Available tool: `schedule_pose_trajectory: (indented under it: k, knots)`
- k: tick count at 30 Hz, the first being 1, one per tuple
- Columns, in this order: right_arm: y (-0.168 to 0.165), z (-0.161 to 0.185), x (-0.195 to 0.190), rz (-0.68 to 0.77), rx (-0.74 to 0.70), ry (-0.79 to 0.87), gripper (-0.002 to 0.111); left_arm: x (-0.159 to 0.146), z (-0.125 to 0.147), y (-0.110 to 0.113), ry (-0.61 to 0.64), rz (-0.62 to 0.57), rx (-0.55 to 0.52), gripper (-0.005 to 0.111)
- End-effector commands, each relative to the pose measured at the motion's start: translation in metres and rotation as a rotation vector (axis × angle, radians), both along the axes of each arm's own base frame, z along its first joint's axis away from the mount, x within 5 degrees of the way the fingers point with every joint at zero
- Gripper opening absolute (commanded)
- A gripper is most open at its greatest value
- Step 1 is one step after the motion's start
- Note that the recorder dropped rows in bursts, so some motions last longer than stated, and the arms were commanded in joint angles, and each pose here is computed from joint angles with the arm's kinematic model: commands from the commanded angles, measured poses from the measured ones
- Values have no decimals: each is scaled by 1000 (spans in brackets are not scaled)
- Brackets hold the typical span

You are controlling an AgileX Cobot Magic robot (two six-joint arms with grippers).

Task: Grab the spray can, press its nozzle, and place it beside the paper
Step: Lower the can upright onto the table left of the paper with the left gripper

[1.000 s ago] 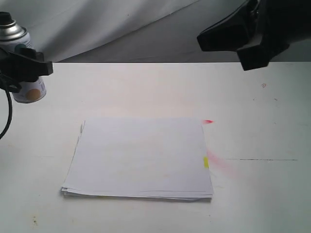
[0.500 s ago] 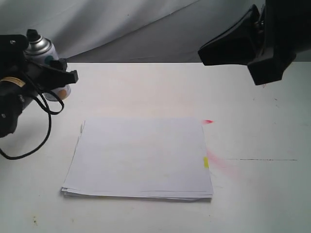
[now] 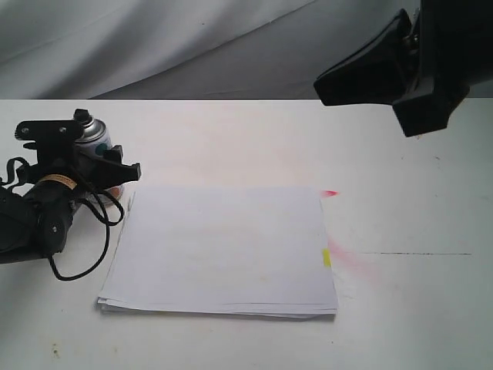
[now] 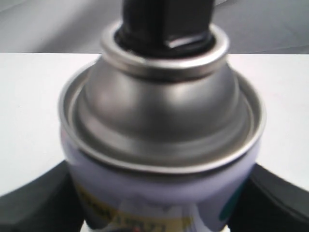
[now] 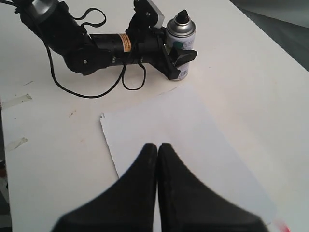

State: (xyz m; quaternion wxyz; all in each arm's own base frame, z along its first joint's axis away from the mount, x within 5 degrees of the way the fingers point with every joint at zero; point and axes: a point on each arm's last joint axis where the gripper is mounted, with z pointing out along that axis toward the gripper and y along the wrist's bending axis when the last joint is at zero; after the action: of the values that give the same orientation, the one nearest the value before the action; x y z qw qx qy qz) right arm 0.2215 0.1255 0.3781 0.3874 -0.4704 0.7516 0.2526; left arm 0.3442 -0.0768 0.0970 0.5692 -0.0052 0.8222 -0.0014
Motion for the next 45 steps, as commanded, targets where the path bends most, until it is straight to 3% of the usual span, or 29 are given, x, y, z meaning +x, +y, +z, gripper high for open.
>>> schedule_pose_trajectory:
  k: [1, 32, 35, 41, 45]
  knots:
    - [-2, 1, -1, -3, 2, 0, 0, 4, 9, 1, -66, 24, -22, 0]
    - [-2, 1, -1, -6, 3, -2, 0, 1, 0, -1, 42, 4, -18, 2]
    - [-2, 1, -1, -6, 3, -2, 0, 1, 0, -3, 41, -31, -4, 14]
    - [-2, 1, -1, -6, 3, -2, 0, 1, 1, -7, 38, -75, 5, 59]
    - [-2, 1, -1, -6, 3, -2, 0, 1, 2, -6, 41, -71, 2, 68]
